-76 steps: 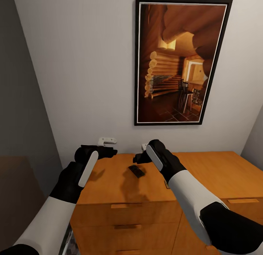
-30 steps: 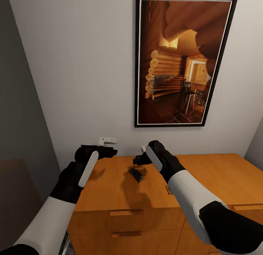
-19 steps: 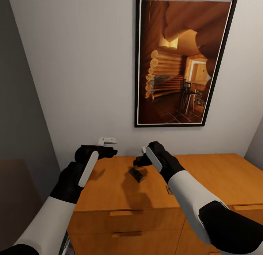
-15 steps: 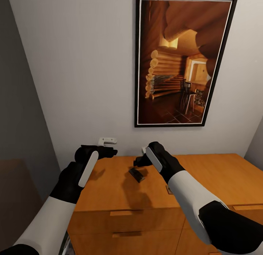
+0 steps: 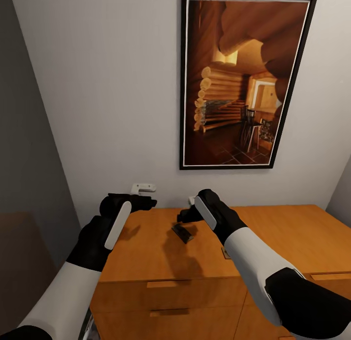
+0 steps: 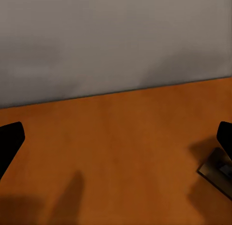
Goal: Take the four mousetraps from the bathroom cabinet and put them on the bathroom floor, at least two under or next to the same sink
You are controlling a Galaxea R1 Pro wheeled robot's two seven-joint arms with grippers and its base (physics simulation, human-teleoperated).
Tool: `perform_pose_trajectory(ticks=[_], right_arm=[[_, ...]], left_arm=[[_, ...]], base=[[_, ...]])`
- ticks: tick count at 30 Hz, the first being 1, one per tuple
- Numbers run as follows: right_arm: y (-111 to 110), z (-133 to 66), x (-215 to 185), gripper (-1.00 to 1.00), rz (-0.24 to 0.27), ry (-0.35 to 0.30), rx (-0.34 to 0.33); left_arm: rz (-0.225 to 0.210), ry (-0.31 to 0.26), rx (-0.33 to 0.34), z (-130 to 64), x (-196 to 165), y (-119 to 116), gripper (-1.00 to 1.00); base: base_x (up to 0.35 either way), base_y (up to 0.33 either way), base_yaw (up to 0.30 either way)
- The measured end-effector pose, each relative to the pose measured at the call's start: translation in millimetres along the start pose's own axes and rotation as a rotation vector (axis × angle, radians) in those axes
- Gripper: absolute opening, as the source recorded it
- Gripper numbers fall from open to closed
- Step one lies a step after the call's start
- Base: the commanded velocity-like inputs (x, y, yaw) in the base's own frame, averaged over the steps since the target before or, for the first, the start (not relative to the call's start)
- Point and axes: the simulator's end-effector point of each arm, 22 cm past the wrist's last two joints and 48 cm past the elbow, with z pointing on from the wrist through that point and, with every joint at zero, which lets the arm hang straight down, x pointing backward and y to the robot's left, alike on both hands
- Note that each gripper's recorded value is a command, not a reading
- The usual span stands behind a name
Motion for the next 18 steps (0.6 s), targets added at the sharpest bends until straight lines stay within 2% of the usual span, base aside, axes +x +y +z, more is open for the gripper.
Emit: perform_pose_trajectory(ticks=[18], right_arm=[[24.2,-1.0,0.6,1.00,-0.007,0.001,-0.104]], left_arm=[[-0.001,0.000,0.000,0.0,0.0,0.5,1.00]], base=[[0.000,0.000,0.000]])
